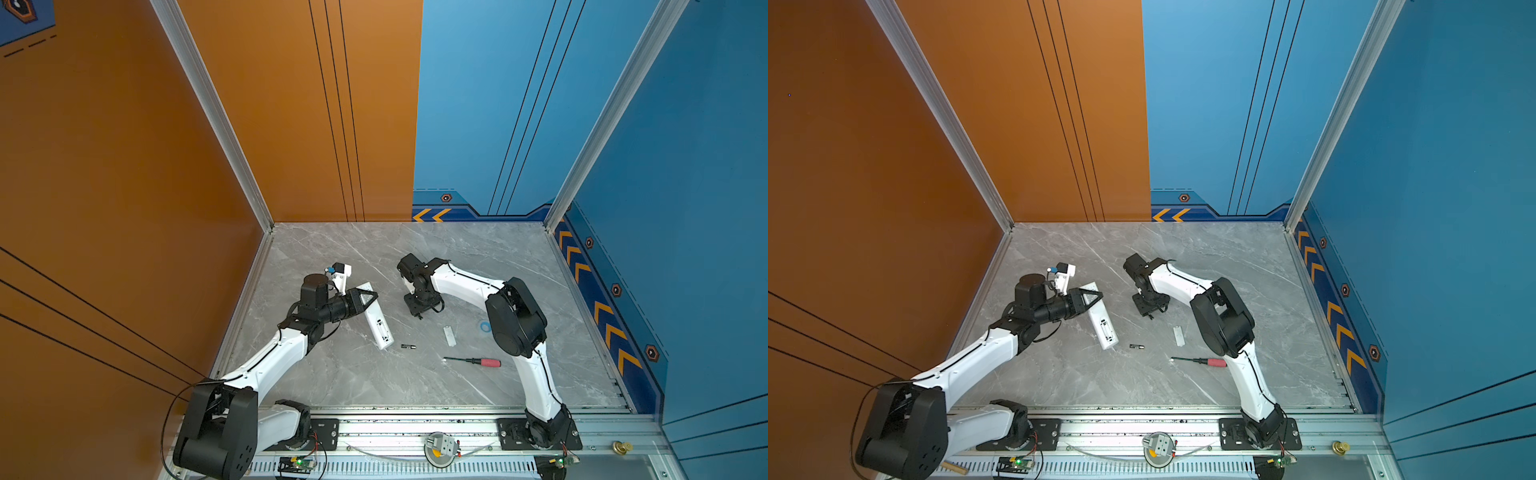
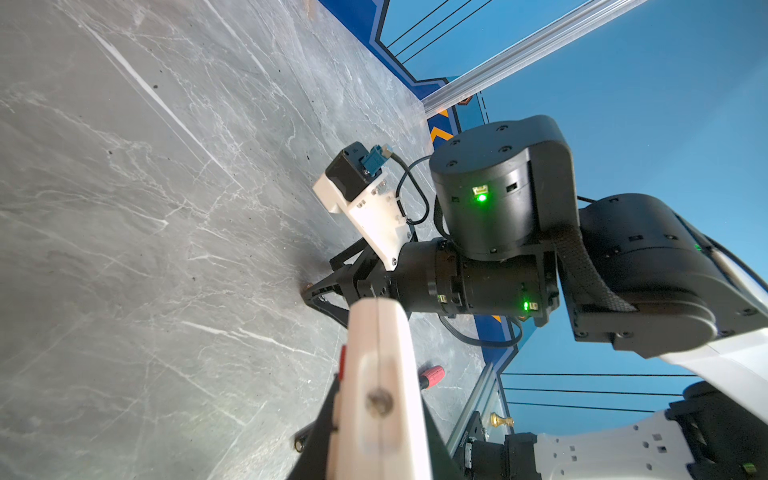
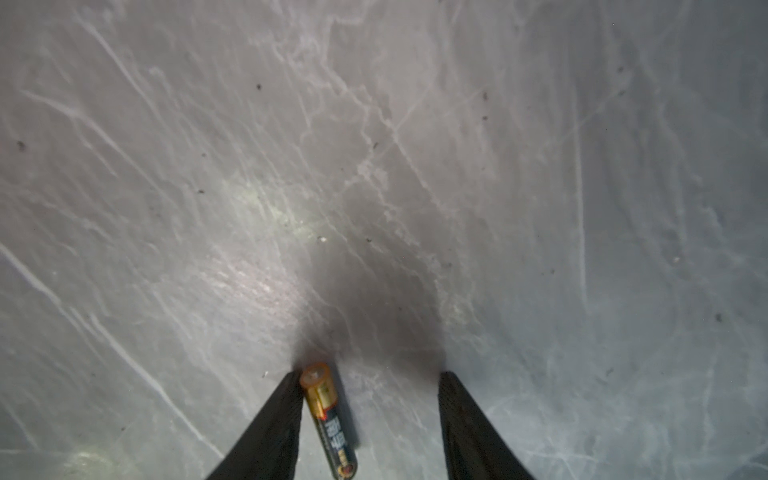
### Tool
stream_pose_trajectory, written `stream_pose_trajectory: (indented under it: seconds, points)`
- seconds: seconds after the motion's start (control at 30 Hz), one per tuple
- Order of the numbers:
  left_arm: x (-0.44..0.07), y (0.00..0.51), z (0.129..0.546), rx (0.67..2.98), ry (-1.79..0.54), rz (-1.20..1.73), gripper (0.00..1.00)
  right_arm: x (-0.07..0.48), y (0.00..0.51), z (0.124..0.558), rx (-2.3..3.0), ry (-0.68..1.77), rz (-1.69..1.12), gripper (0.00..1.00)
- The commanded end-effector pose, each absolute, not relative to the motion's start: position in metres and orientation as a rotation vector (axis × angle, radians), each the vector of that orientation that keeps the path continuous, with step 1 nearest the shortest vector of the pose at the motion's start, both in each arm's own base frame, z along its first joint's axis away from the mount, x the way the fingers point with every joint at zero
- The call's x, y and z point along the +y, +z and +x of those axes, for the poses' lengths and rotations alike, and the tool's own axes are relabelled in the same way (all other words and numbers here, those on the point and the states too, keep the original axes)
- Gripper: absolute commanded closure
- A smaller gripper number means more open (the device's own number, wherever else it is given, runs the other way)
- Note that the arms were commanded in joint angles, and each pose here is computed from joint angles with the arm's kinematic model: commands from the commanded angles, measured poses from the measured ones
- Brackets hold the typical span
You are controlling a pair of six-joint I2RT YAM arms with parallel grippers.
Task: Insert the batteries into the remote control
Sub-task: 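Lower the right gripper and close it on the AA battery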
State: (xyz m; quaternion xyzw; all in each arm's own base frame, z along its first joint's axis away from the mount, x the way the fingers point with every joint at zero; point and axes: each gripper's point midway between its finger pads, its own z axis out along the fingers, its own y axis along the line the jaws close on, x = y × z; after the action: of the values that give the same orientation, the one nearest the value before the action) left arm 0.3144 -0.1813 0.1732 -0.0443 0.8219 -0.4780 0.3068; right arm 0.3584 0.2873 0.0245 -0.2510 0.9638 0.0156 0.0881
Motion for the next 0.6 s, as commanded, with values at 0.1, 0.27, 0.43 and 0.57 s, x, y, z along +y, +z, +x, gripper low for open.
stream_pose_trajectory:
  seconds: [0.1,0.27,0.43,0.57]
  points:
    - [-0.180,0.173,0.314,2.159,-1.277,-0.107,1.00,0.289,0.018,0.354,2.900,0.054,-0.767,0.59]
    - [-0.179,0.172,0.315,2.161,-1.277,-0.110,1.00,0.289,0.016,0.353,2.906,0.056,-0.770,0.65]
    - [-0.179,0.172,0.314,2.160,-1.277,-0.110,1.00,0.300,0.015,0.344,2.895,0.058,-0.816,0.69]
    - [-0.179,0.172,0.314,2.159,-1.275,-0.110,1.00,0.301,0.013,0.344,2.896,0.055,-0.820,0.72]
